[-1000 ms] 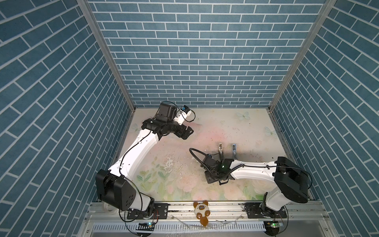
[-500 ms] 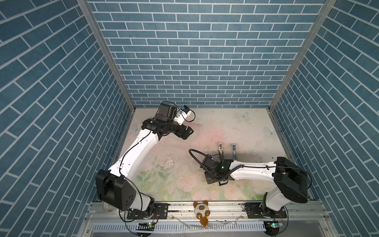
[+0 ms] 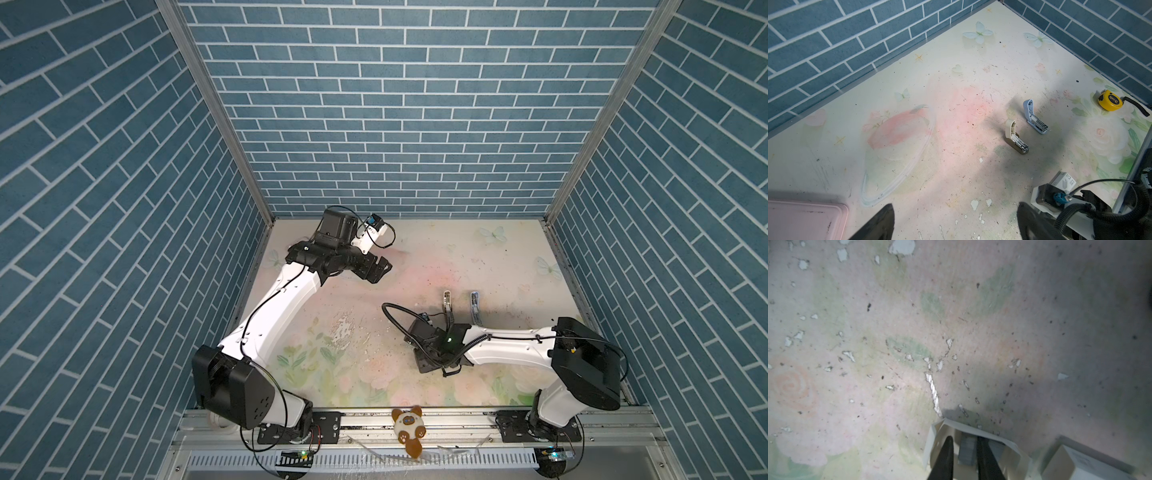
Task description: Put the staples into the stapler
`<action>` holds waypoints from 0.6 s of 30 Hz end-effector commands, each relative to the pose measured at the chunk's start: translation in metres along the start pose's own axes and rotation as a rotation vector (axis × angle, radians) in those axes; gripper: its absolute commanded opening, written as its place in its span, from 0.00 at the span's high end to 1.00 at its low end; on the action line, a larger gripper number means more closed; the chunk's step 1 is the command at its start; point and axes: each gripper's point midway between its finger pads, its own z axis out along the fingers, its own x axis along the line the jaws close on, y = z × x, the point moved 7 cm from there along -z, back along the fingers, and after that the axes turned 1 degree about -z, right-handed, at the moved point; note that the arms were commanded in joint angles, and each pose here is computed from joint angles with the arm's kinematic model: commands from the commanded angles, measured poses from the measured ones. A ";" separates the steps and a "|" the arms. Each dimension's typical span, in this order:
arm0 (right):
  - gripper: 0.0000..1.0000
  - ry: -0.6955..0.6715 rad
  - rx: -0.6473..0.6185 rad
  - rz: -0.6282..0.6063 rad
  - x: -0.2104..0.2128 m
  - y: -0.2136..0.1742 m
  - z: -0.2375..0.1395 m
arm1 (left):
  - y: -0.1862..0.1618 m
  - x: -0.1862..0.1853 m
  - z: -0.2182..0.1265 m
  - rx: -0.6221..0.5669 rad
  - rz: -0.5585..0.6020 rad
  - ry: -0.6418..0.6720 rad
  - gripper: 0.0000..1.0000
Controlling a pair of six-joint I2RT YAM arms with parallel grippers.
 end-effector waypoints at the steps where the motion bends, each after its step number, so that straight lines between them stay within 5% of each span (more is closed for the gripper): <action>1: 0.77 -0.053 0.030 0.040 -0.006 -0.010 0.007 | 0.000 -0.001 -0.005 -0.021 -0.004 -0.001 0.07; 18: 0.78 -0.074 0.045 0.033 0.001 -0.012 0.009 | 0.000 -0.002 -0.007 -0.029 -0.001 0.000 0.07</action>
